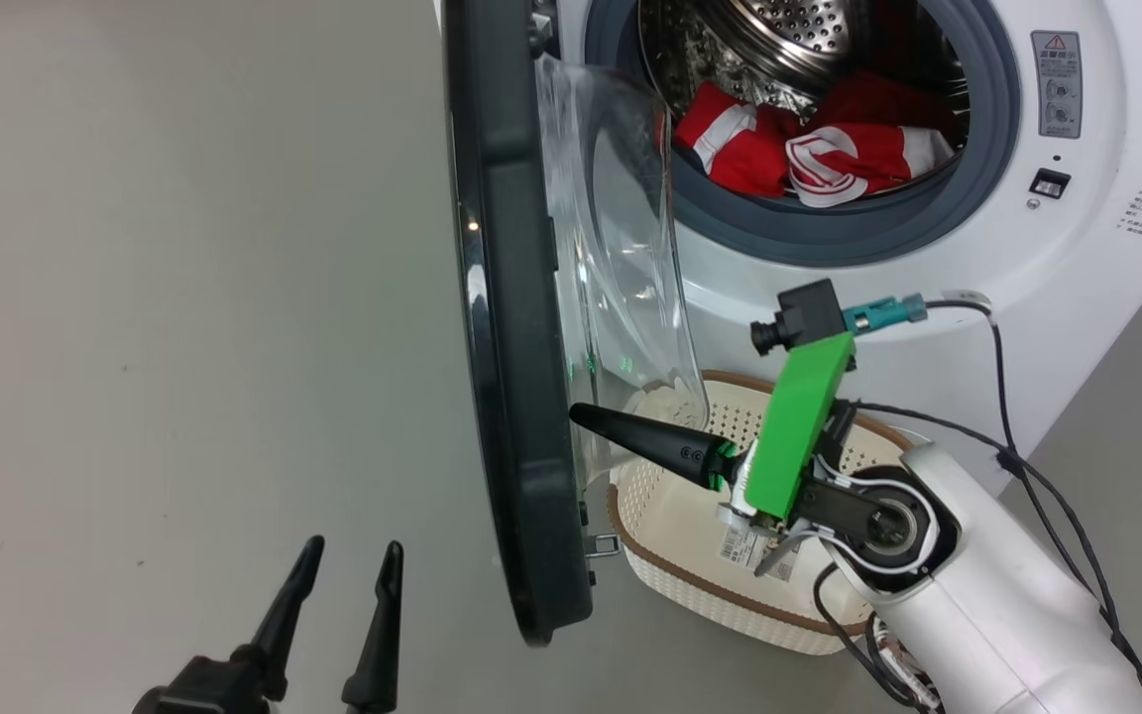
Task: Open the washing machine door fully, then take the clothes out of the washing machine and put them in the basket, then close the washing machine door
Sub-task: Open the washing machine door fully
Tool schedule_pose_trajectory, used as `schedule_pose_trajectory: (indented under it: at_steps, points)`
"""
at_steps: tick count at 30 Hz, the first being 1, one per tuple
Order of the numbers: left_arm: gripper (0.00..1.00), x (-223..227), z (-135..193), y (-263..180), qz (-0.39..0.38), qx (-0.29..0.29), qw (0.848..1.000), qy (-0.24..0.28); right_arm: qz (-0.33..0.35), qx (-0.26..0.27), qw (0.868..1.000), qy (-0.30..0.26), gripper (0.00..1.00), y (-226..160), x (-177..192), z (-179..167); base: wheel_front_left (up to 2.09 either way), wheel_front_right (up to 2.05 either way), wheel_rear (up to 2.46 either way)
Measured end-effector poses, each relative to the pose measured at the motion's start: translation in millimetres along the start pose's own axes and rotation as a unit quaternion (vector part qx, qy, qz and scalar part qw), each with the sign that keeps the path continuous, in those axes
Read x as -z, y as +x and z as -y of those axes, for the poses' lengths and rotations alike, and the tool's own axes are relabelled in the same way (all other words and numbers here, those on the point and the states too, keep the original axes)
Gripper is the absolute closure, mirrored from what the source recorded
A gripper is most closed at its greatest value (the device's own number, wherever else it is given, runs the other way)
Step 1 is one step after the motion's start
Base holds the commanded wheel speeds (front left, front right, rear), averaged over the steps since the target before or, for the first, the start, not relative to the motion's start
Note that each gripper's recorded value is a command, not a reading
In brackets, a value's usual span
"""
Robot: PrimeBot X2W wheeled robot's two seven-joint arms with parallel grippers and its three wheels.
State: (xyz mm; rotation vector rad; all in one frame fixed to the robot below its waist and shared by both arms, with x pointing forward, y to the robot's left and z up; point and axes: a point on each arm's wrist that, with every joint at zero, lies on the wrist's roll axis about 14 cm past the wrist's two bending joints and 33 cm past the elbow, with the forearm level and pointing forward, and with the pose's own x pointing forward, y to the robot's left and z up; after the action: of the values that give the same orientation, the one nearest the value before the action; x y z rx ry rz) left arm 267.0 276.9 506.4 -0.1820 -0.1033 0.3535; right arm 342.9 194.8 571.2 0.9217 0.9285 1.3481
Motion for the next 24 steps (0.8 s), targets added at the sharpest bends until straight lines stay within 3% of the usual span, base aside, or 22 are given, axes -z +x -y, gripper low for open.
schedule_pose_trajectory:
  at_steps: [11, 20, 24]
  points:
    - [0.00, 6.3, 5.1, 3.0, -0.008, 0.013, 1.000, 0.000, 0.073, 0.058, 0.996, 0.004, 0.00, -32.1, -4.9, 35.7, 0.00, 0.00, 0.00]
    - [0.00, 5.9, 10.0, 8.3, -0.006, 0.027, 1.000, 0.008, 0.145, 0.136, 0.980, 0.007, 0.00, -77.9, 4.3, 81.2, 0.00, 0.00, 0.00]
    - [0.00, 5.9, 10.6, 9.0, -0.005, 0.029, 1.000, 0.007, 0.160, 0.170, 0.972, -0.017, 0.00, -95.4, 8.9, 95.3, 0.00, 0.00, 0.00]
